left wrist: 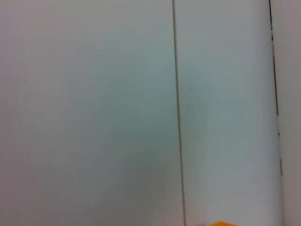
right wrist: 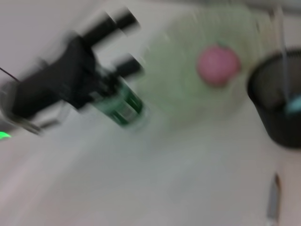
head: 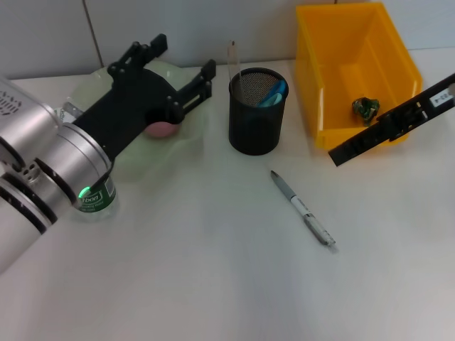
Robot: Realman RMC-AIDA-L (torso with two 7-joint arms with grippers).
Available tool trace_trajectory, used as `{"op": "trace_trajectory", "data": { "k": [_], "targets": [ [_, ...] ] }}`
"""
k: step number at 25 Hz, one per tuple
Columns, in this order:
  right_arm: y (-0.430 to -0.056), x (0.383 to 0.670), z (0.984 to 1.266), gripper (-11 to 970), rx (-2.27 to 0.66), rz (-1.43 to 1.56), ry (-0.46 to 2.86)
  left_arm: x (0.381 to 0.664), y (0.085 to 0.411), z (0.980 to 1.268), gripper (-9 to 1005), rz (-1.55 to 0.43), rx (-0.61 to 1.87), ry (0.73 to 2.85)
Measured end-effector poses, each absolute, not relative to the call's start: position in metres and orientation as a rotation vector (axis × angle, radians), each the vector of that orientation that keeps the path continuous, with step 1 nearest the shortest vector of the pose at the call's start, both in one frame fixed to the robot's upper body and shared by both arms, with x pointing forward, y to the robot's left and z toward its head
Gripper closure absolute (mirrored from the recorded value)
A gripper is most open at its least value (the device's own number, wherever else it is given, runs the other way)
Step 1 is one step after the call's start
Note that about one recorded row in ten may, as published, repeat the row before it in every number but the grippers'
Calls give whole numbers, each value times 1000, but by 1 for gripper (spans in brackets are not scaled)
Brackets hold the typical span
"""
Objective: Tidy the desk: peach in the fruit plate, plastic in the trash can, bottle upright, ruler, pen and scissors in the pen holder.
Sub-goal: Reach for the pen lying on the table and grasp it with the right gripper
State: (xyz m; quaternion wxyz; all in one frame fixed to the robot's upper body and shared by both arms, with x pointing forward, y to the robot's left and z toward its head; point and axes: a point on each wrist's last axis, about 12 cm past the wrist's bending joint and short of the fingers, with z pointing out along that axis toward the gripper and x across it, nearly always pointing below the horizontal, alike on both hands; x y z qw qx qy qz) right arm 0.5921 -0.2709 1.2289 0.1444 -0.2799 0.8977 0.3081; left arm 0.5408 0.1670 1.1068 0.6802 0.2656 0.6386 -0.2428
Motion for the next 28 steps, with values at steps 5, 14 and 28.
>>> {"op": "trace_trajectory", "data": {
  "k": [5,14,28],
  "targets": [
    [-249,606,1226,307,-825,733,2782,543,176,1108,167,-496,605,1416],
    [-208,620,1204,306,-901,503,2999,545,182,1108,167,-466,586,1418],
    [-180,623,1173,307,-962,398,3032,522,209,1104,167,-580,688,1416]
  ]
}}
